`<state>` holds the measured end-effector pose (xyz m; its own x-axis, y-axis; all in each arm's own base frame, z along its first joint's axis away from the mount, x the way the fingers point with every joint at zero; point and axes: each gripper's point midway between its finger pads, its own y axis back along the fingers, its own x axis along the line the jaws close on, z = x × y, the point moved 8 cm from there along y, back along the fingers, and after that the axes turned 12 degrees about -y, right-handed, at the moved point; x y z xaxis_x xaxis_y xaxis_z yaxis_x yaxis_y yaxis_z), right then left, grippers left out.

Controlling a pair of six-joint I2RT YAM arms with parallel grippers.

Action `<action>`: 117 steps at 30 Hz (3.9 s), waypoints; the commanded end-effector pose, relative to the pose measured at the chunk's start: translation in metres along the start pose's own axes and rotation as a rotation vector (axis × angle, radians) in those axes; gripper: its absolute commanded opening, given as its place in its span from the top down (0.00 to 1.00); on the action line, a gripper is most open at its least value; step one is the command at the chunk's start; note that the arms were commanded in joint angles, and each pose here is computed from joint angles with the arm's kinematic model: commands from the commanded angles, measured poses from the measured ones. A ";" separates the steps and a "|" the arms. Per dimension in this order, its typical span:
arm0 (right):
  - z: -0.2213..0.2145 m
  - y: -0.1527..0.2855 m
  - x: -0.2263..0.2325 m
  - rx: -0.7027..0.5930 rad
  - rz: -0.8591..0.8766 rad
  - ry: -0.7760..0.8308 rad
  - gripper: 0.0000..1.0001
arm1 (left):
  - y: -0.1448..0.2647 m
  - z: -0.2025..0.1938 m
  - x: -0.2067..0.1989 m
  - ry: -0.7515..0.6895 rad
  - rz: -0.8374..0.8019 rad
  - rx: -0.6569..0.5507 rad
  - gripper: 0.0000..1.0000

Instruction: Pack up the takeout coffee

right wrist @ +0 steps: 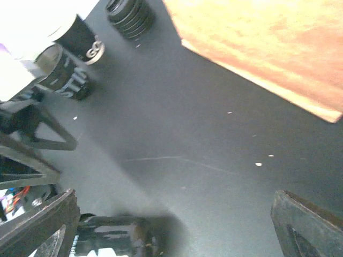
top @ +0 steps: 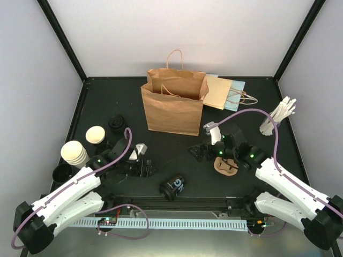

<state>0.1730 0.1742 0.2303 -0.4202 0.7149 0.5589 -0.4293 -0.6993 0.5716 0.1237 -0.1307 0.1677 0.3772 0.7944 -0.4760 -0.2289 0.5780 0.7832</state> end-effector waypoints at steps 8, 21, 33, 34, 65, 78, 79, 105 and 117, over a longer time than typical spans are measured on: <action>-0.062 -0.033 0.026 0.398 -0.045 0.050 0.04 | -0.028 -0.016 -0.033 -0.113 -0.309 -0.013 0.19; -0.105 -0.027 0.057 0.351 -0.105 0.122 0.07 | -0.034 -0.028 -0.050 -0.181 -0.333 -0.007 0.26; -0.129 -0.038 0.056 0.389 -0.135 0.033 0.07 | -0.037 -0.033 -0.045 -0.160 -0.336 -0.015 0.28; -0.132 -0.038 0.056 0.394 -0.135 0.029 0.07 | -0.038 -0.033 -0.045 -0.160 -0.340 -0.013 0.28; -0.127 -0.061 0.057 0.353 -0.234 0.065 0.12 | -0.051 -0.026 -0.047 -0.078 -0.383 -0.016 0.36; -0.101 -0.072 0.025 0.325 -0.237 0.010 0.14 | -0.048 0.000 -0.046 -0.067 -0.357 -0.125 0.37; -0.098 -0.072 0.023 0.321 -0.240 0.008 0.14 | -0.048 0.003 -0.046 -0.071 -0.352 -0.131 0.36; -0.062 -0.001 0.098 0.094 0.313 0.866 0.02 | 0.012 -0.009 -0.020 -0.034 -0.128 -0.149 0.28; -0.084 -0.003 0.096 0.288 0.320 1.261 0.08 | 0.005 -0.016 -0.018 -0.044 -0.162 -0.116 0.26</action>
<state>0.0693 0.2476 0.2330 -0.9982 0.0304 -0.0511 -0.0562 -0.7619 0.6453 0.1022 -0.1381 0.1735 0.4538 0.6984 -0.5534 -0.2802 0.7014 0.6554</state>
